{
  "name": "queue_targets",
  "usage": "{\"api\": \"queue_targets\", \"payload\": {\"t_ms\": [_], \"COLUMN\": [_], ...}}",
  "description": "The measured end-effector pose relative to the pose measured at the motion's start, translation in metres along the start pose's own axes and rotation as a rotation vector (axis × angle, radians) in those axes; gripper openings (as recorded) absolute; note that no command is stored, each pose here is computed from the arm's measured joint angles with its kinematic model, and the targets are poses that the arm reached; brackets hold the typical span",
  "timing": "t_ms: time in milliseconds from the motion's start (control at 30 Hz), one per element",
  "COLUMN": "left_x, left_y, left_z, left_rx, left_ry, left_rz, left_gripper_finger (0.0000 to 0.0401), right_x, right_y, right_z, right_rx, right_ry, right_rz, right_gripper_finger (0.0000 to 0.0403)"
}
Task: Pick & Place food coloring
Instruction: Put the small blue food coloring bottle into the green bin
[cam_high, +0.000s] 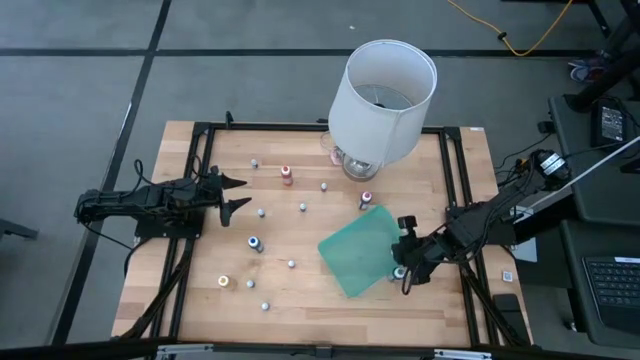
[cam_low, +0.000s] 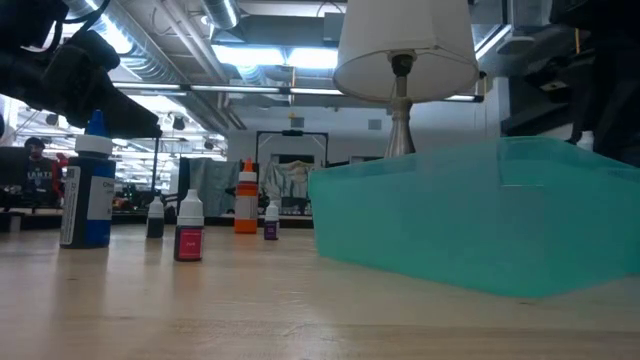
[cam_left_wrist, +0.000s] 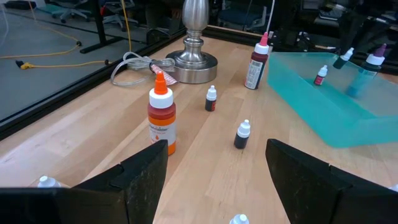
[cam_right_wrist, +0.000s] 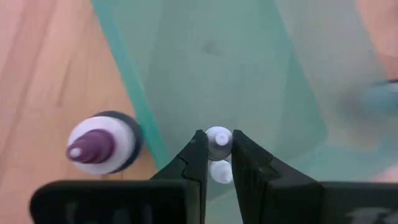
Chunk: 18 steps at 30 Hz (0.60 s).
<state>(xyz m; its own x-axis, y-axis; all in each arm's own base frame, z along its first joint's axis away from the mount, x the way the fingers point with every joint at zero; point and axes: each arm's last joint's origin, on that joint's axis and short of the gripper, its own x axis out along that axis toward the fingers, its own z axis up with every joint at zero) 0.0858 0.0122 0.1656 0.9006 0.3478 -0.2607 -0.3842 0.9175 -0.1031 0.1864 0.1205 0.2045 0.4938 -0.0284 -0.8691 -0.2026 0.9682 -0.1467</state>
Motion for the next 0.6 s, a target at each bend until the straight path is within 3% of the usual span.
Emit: {"api": "queue_targets", "payload": {"t_ms": [600], "left_x": [0.0], "left_y": [0.0], "left_z": [0.0], "left_rx": [0.0], "left_ry": [-0.001], "left_rz": [0.0], "left_gripper_finger": [0.0267], "right_x": [0.024], "right_y": [-0.001], "right_z": [-0.029], "right_rx": [-0.042], "right_ry": [-0.15], "right_rz": [0.065], "right_gripper_finger": [0.0055]}}
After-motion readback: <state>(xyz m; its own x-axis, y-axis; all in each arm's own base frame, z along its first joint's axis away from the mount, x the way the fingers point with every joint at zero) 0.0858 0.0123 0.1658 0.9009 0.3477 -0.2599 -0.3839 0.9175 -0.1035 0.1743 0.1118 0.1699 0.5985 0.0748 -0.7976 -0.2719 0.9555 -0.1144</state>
